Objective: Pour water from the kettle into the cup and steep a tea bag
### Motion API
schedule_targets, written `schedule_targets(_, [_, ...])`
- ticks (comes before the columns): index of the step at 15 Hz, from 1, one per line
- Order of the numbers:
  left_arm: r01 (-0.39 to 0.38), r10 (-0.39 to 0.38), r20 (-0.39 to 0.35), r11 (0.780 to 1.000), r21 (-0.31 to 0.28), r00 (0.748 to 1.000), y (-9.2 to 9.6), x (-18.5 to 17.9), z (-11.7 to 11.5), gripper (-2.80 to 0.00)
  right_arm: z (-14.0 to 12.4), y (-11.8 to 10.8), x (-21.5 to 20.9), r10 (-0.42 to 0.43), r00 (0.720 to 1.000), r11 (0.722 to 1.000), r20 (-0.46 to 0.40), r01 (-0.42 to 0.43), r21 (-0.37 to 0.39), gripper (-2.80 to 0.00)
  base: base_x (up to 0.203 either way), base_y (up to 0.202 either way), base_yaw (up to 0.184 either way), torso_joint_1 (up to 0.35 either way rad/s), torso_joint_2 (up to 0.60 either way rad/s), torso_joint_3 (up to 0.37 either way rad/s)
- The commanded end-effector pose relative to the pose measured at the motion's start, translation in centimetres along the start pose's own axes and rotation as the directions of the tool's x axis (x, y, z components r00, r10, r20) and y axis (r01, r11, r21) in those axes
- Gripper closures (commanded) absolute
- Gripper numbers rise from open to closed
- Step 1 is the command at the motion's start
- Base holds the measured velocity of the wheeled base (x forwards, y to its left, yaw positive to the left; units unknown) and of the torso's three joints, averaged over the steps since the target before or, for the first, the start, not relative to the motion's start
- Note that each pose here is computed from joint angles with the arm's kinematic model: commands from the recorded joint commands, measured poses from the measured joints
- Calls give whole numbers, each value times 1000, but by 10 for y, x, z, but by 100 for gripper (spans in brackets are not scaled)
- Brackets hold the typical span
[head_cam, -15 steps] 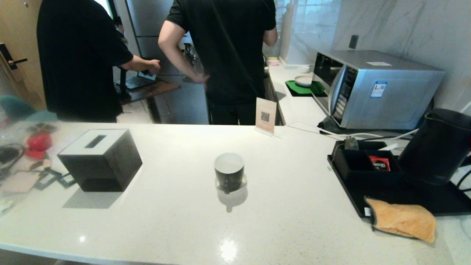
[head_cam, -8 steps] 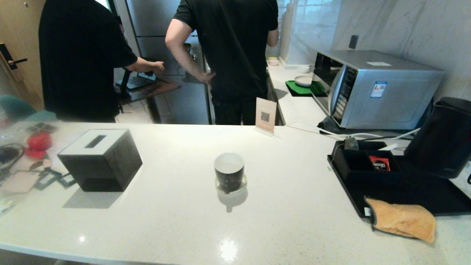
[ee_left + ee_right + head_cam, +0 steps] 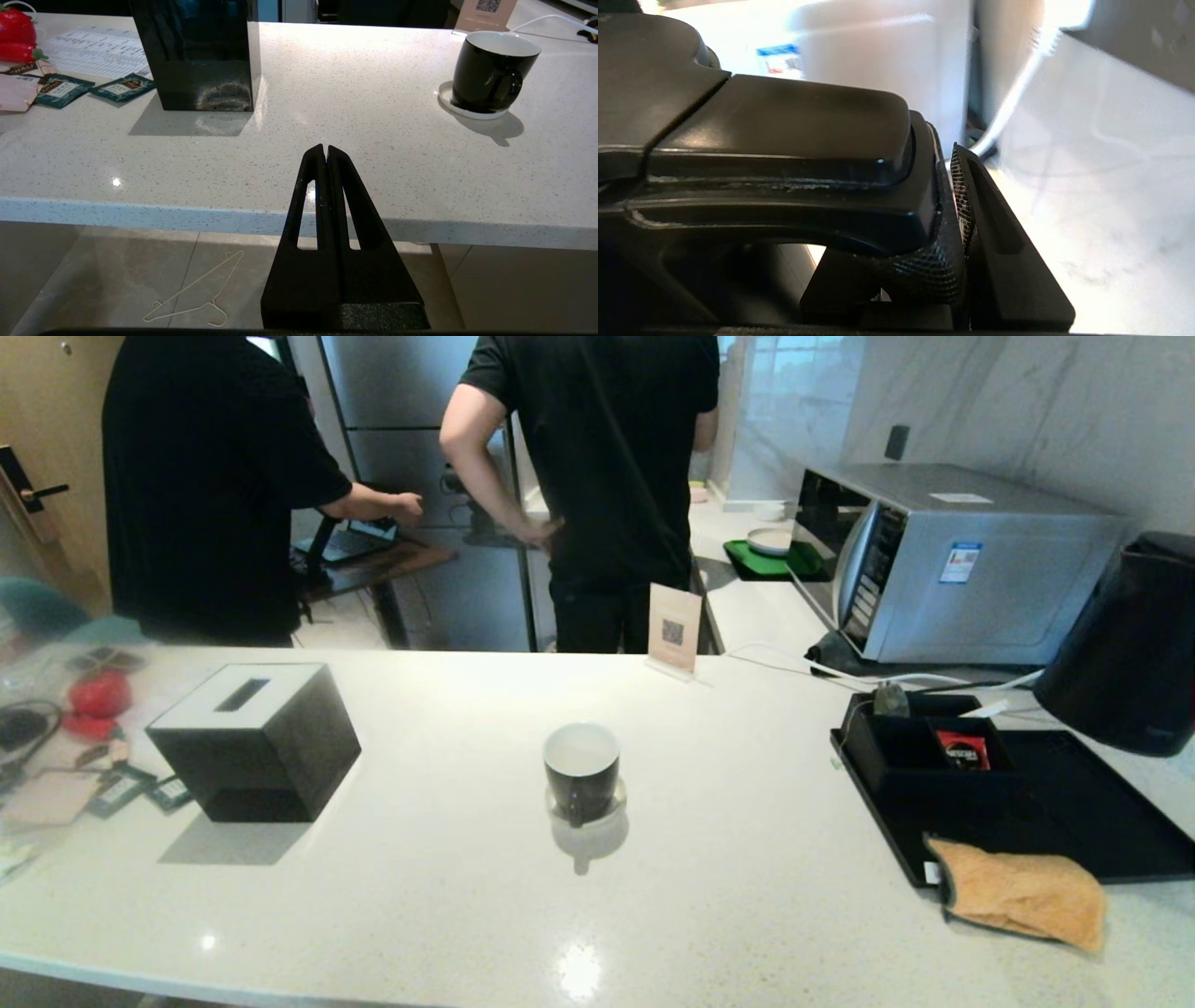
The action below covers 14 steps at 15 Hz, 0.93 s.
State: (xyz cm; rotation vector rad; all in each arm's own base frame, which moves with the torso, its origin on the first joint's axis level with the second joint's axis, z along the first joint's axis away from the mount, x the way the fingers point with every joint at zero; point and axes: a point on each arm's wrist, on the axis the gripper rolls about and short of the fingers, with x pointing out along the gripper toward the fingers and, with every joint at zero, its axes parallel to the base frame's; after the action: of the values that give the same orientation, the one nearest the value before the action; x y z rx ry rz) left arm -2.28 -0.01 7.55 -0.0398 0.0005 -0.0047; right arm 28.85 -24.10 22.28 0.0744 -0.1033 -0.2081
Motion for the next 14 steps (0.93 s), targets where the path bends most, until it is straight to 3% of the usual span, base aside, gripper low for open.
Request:
schedule_targets(1, [0,0,-1,1000,0,1000,0,0,0,0,26,24,-8,48,998,999,48,-47,-25,0,0,0,0,0,0,0])
schedule_targets(10, [0,0,-1,1000,0,1000,0,0,0,0,52,126,-33,284,958,959,43,-284,-8,0,0,0,0,0,0,0])
schedule_targets(14, [0,0,-1,1000,0,1000,0,0,0,0,52,179,-38,307,952,952,16,-306,-15,0,0,0,0,0,0,0])
